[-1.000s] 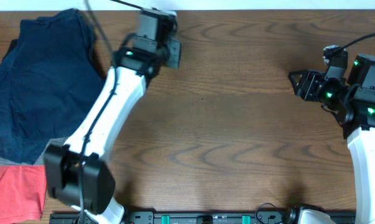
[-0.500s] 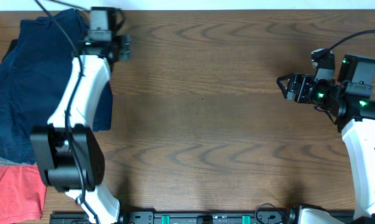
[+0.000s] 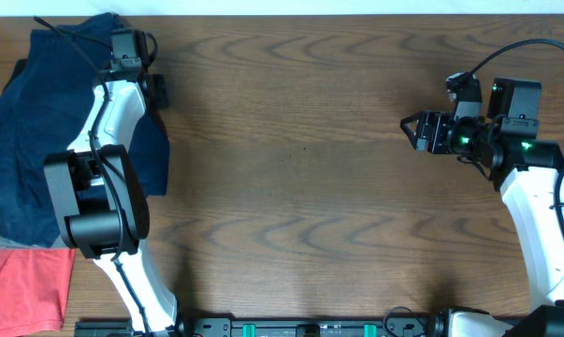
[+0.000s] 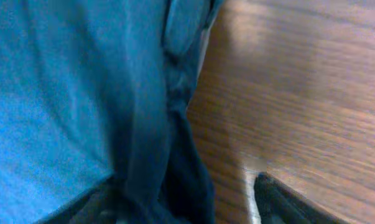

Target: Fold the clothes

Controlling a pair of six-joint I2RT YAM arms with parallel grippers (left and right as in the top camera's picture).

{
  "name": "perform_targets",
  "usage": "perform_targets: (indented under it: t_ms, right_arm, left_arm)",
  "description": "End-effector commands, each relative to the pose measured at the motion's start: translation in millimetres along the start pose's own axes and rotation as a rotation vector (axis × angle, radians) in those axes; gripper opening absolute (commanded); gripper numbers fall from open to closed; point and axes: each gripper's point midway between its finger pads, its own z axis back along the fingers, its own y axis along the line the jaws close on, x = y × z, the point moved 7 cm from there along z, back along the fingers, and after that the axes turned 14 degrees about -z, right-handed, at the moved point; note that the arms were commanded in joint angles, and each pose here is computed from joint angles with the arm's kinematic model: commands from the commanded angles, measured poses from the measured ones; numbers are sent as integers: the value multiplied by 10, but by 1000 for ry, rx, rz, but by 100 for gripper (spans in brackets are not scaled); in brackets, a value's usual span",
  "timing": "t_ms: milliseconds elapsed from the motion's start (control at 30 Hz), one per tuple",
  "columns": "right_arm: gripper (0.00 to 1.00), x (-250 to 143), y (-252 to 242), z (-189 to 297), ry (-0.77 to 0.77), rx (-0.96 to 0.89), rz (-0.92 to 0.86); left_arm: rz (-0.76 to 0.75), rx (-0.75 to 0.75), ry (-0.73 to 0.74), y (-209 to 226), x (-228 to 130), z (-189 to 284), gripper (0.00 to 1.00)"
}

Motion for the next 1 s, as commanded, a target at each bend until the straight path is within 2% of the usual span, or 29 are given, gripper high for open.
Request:
perform_targets:
  t_ms: [0, 133, 300, 333, 433, 467, 633, 767, 967]
  right_arm:
    - [72, 20, 57, -23, 2, 14, 27]
    - [72, 24, 58, -23, 0, 14, 28]
    - [72, 23, 58, -23, 0, 14, 28]
    - [72, 23, 58, -23, 0, 14, 28]
    - [72, 23, 58, -23, 0, 14, 29]
    - [72, 23, 58, -23, 0, 14, 29]
    - [71, 23, 57, -23, 0, 14, 29]
    - [70, 35, 35, -22, -9, -6, 29]
    - [67, 78, 12, 2, -32, -11, 28]
  left_arm:
    - [-20, 11, 23, -6, -44, -65, 44]
    - [-22, 10, 32, -7, -65, -70, 43]
    - [-24, 9, 55, -7, -145, -112, 34]
    - [-23, 9, 58, -2, -158, -120, 29]
    - [-20, 10, 62, 12, -170, -128, 8]
    - [-20, 10, 60, 13, -167, -127, 6]
    - [-25, 7, 49, -21, -137, -97, 6]
    - [-72, -17, 18, -225, -13, 197, 6]
    - [-187, -142, -134, -973, 204, 994, 6]
